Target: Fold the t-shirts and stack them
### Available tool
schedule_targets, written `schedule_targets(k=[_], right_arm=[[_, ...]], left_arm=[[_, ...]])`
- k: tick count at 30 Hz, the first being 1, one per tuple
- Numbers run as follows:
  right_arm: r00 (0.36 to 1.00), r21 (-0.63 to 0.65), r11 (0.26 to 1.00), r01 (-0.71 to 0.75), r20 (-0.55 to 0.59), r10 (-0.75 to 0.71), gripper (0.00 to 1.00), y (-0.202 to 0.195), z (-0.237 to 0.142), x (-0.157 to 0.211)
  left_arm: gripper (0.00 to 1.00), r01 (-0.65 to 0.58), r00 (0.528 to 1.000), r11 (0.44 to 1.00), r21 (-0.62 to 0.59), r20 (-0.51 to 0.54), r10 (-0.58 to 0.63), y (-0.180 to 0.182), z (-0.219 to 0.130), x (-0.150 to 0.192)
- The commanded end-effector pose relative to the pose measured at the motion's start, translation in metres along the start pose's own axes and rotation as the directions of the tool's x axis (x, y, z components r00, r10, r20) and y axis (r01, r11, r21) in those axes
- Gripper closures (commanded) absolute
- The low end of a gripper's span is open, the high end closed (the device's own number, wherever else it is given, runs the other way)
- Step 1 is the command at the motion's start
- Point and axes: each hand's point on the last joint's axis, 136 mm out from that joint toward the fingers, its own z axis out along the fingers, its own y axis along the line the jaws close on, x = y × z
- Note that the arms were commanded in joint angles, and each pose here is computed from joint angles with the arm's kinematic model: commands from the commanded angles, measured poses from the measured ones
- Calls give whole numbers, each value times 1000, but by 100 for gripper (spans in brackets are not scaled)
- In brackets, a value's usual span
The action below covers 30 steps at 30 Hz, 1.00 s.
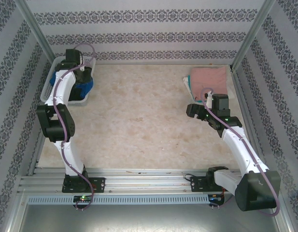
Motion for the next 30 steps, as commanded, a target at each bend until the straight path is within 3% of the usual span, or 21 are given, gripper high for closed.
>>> schedule_targets(k=[1, 6, 14, 22, 26, 30], right_arm=[[1000, 7, 1000, 21, -7, -21, 2, -1, 1, 6], [1000, 7, 1000, 19, 1, -19, 2, -1, -1, 5], [1000, 2, 1000, 18, 9, -18, 2, 1, -3, 3], [1000, 2, 1000, 21, 22, -21, 3, 2, -8, 1], [999, -5, 1000, 22, 29, -22, 3, 4, -11, -2], [999, 0, 1000, 23, 31, -23, 3, 3, -13, -1]], left_arm=[[100, -40, 990, 999, -31, 136, 44, 0, -63, -41], [100, -62, 946, 998, -15, 318, 63, -8, -138, -93], [100, -98, 785, 992, 83, 619, 26, -29, -242, -154], [100, -102, 718, 982, 156, 695, -36, -40, -257, -176], [100, -97, 630, 979, 178, 772, -78, -41, -294, -190], [100, -5, 565, 997, 76, 823, -60, -13, -317, -200]])
